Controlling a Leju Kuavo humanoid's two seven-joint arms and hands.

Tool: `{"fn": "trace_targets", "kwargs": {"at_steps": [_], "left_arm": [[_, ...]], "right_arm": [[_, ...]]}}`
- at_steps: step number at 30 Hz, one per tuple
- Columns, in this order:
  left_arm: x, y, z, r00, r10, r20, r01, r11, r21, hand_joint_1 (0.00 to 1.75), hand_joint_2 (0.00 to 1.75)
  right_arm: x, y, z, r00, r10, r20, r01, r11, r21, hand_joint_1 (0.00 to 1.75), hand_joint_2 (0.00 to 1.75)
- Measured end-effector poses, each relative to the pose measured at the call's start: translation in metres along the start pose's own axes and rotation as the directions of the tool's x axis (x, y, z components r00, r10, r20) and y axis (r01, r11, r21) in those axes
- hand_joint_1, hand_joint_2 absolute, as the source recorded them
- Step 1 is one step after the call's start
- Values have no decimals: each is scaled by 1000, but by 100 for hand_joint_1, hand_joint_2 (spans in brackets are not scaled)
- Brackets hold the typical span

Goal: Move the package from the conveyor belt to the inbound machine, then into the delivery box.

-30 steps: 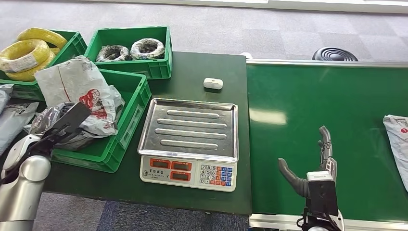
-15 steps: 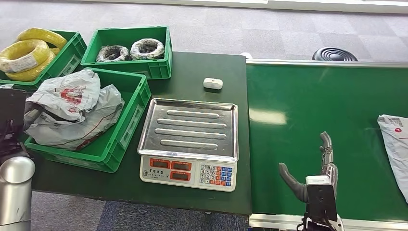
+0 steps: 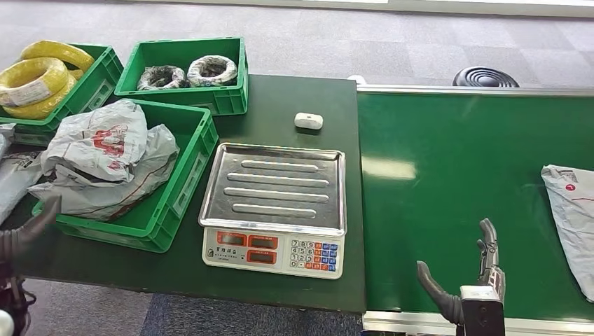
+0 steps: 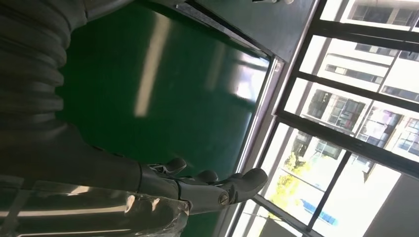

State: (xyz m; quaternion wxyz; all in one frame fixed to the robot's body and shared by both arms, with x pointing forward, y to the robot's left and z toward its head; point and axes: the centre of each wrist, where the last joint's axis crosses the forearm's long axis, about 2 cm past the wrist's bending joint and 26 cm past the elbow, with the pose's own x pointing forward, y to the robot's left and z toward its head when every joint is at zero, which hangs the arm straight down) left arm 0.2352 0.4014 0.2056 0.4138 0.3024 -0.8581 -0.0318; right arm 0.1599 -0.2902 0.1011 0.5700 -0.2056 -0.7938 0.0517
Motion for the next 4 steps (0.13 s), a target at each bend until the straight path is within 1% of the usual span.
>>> {"fn": "trace_targets", "kwargs": {"at_steps": [2, 3, 4], "left_arm": [[20, 7, 43, 996, 46, 73, -42, 998, -55, 0, 175], [25, 8, 55, 995, 57, 85, -51, 996, -73, 0, 175], [28, 9, 61, 994, 62, 89, -55, 995, -81, 0, 175]], "right_arm": [[0, -4, 10, 1000, -21, -19, 22, 1000, 3, 0, 175], [-1, -5, 12, 999, -29, -19, 29, 1000, 4, 0, 175], [-1, -5, 13, 999, -32, -19, 32, 999, 5, 0, 175]]}}
